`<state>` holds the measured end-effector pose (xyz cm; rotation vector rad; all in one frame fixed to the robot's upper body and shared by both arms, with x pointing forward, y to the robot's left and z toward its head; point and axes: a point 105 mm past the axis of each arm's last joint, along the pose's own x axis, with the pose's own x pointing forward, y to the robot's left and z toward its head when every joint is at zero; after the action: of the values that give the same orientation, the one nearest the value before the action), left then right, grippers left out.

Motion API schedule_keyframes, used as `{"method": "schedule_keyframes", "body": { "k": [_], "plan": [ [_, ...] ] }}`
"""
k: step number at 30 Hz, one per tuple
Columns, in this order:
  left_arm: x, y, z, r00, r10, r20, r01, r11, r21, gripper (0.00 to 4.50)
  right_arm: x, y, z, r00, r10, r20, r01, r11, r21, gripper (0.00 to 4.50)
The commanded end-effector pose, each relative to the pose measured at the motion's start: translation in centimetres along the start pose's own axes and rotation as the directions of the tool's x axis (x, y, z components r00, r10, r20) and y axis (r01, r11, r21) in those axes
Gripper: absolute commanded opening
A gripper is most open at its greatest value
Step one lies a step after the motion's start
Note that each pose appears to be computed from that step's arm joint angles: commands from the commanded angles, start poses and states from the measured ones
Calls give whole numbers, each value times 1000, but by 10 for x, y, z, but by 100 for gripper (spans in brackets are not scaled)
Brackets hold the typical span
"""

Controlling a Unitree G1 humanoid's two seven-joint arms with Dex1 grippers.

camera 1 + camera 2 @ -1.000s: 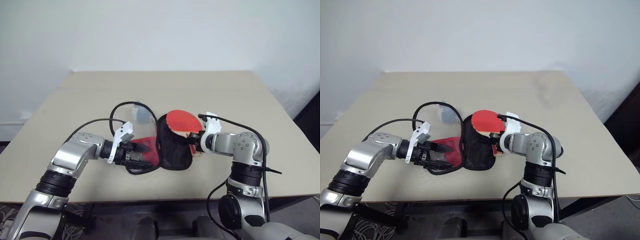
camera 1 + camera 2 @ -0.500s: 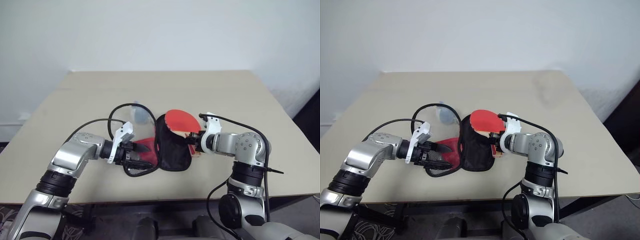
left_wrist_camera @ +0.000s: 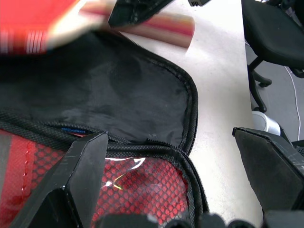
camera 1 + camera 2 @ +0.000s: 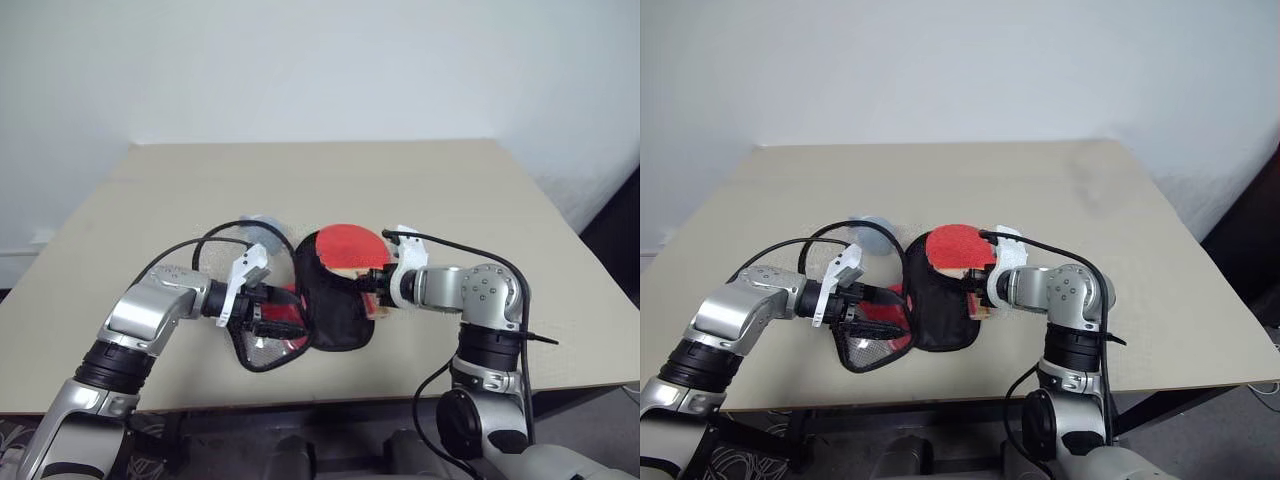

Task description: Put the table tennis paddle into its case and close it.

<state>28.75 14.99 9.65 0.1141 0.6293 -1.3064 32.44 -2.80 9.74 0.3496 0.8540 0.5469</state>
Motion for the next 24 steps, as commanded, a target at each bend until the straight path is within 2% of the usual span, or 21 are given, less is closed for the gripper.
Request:
{"method": "schedule_keyframes", "body": {
  "k": [1,4,8,13,16,18,24],
  "plan": [
    [-3,0,13,1000,8,18,-9,999,45,450,10,68,-12,970,239,-36,-239,971,-7,351],
    [-4,1,12,1000,11,14,-12,999,43,450,6,77,-8,955,295,-32,-296,955,-29,448],
    [-4,3,12,1000,16,15,-17,999,41,450,-11,71,14,943,331,42,-327,942,-81,448],
    [-7,6,15,999,36,30,-37,999,37,450,-24,-5,40,979,57,194,-18,981,-196,448],
    [-8,9,15,998,49,34,-50,998,35,450,-22,-45,29,984,-61,168,101,965,-243,448],
    [-9,9,16,998,51,38,-52,998,35,450,-18,-58,18,985,-94,146,134,948,-290,448],
    [-10,12,19,997,63,48,-65,997,36,450,-3,-51,-4,996,-42,83,63,962,-266,448]
  ]
}}
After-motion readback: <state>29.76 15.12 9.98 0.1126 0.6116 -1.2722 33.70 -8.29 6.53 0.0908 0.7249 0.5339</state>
